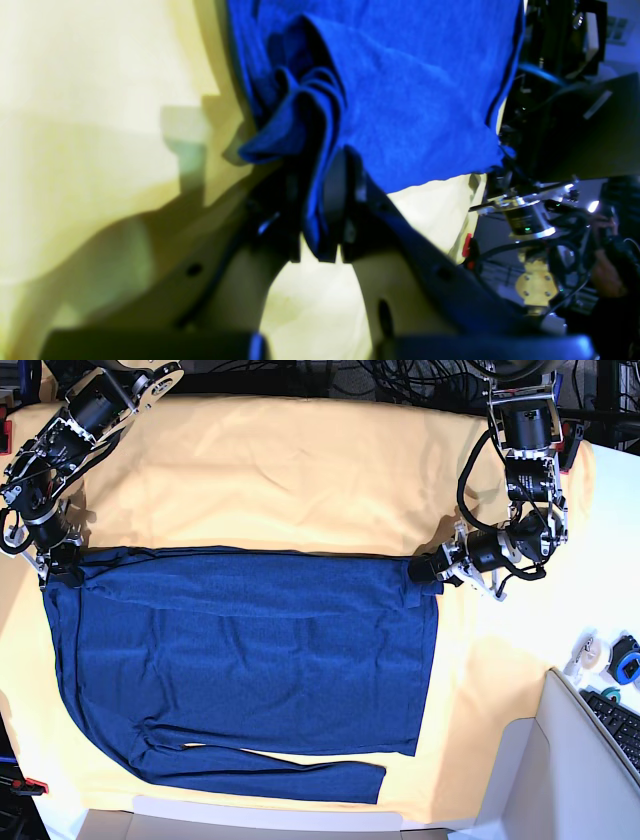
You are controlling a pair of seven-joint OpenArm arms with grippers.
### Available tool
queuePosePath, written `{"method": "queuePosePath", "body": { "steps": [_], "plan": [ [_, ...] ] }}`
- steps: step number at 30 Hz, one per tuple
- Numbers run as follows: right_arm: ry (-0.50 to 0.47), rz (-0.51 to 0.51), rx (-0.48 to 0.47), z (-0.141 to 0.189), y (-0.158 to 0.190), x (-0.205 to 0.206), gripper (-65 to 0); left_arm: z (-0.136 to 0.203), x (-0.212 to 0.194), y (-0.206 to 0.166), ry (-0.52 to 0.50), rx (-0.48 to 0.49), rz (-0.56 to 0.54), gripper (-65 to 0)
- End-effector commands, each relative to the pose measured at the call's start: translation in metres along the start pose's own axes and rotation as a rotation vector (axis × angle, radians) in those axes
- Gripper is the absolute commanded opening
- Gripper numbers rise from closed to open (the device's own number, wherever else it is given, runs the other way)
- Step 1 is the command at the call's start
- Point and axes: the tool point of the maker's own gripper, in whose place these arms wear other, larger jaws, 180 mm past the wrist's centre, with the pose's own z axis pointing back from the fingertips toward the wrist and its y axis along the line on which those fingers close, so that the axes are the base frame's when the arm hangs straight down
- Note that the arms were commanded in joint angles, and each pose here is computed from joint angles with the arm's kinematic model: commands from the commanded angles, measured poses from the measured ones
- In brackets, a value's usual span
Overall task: Fold the T-shirt properly
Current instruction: 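Pull the held collar edge back away from the hem, stretching the shirt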
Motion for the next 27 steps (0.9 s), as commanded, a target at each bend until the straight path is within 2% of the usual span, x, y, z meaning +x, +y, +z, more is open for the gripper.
{"method": "queuePosePath", "body": {
  "steps": [1,6,10,15,20,27],
  "plan": [
    [0.033,-0.012,-0.050,0.002,-0.015,-0.007,-65.0,0.003,0.010,-0.009,-0.022,-0.024,-0.019,-64.4],
    [0.082,0.004,-0.062,0.008,-0.018,-0.011,-65.0,0.009,0.006,-0.012,-0.030,-0.025,-0.040,-65.0],
    [0.030,0.079,-0.075,0.029,-0.016,0.010,-65.0,0.021,-0.001,-0.020,-0.042,-0.017,-0.101,-65.0],
    [-0.041,0.198,-0.097,0.058,-0.009,0.035,-65.0,0.044,-0.010,-0.010,-0.037,0.038,-0.161,-65.0],
    [-0.076,0.282,-0.153,0.084,-0.018,0.050,-65.0,0.067,-0.032,0.003,-0.044,0.082,-0.161,-65.0],
    [-0.081,0.360,-0.226,0.113,-0.037,0.046,-65.0,0.100,-0.057,0.017,-0.067,0.145,-0.151,-65.0]
  ]
}}
